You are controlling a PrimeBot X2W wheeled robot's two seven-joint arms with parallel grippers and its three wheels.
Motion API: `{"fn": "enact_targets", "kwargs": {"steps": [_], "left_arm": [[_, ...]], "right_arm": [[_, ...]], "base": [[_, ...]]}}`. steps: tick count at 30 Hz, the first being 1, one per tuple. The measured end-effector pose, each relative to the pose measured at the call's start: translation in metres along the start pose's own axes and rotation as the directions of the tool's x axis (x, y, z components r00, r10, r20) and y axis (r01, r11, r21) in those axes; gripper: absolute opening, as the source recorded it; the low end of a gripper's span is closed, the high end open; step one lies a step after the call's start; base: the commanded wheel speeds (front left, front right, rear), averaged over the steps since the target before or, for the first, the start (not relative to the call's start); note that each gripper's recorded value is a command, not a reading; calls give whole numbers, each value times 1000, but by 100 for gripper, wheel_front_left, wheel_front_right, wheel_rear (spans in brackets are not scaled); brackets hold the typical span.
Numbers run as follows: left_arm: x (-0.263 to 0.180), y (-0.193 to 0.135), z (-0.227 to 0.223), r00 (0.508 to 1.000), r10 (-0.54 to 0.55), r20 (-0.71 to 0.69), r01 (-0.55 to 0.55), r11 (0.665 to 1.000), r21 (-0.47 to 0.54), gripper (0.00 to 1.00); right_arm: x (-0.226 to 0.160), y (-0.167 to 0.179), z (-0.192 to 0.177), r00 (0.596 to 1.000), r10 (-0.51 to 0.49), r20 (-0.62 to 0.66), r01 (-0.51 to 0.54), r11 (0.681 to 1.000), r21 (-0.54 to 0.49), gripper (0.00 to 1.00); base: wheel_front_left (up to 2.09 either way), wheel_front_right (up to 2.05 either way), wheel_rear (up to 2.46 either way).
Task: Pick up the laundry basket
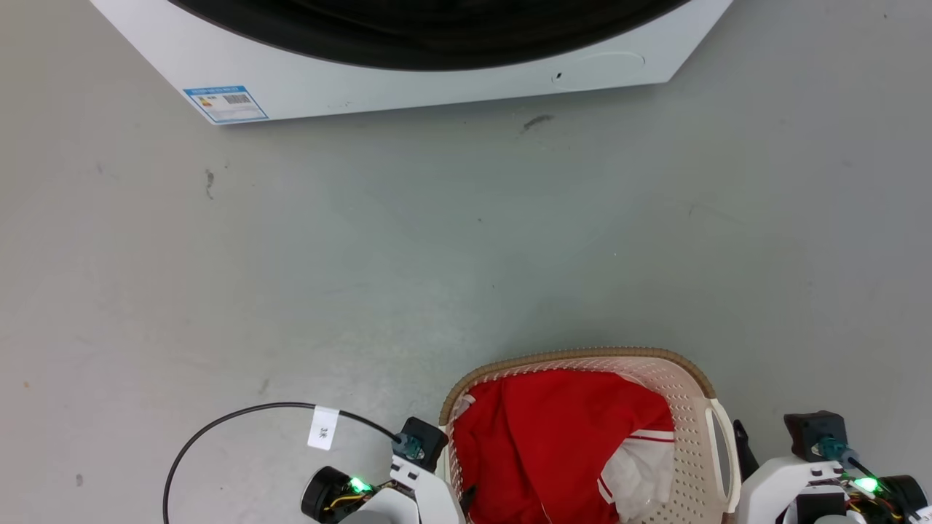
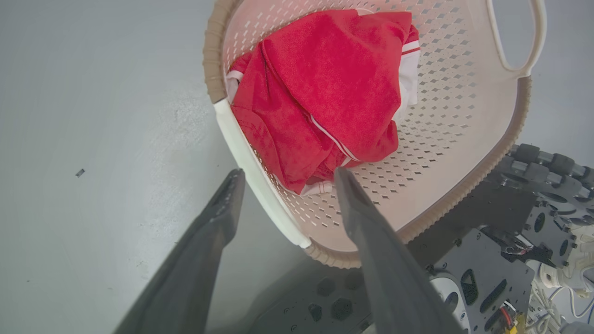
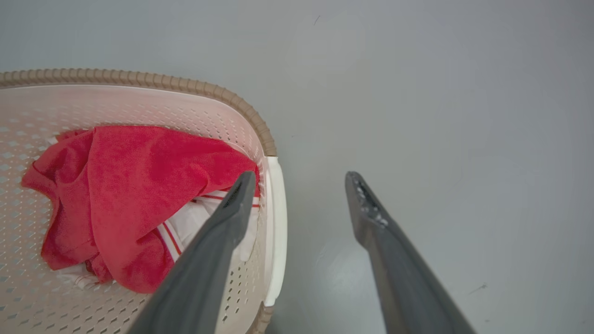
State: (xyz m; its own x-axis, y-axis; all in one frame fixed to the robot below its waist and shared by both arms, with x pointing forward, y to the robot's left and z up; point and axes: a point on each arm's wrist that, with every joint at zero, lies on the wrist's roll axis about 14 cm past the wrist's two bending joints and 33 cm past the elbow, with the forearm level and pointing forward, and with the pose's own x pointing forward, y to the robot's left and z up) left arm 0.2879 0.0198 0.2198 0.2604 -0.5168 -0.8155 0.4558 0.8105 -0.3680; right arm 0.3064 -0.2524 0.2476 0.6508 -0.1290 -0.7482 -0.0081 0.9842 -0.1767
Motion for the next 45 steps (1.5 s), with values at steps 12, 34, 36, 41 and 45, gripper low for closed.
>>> {"fn": "enact_targets", "kwargs": {"steps": [12,34,36,41,45], "left_arm": [[16,-2,-18,988,-50,-143,49,999,-11,100],[36,29,-29,981,-26,-192,24,1000,-15,100],[40,29,-29,980,-32,-197,30,999,-14,100],[49,33,-29,978,-41,-205,39,999,-13,100],[55,36,-31,977,-45,-209,41,999,-23,100]], "right_arm": [[12,13,-28,990,42,-132,-43,999,-2,100],[28,28,-67,944,102,-313,-119,992,-36,100],[31,27,-69,939,99,-329,-119,992,-41,100],[37,25,-78,924,93,-370,-116,992,-40,100],[42,28,-83,916,98,-388,-123,992,-40,100]], "base": [[0,0,0],[0,0,0],[0,0,0],[0,0,0],[0,0,0]]}}
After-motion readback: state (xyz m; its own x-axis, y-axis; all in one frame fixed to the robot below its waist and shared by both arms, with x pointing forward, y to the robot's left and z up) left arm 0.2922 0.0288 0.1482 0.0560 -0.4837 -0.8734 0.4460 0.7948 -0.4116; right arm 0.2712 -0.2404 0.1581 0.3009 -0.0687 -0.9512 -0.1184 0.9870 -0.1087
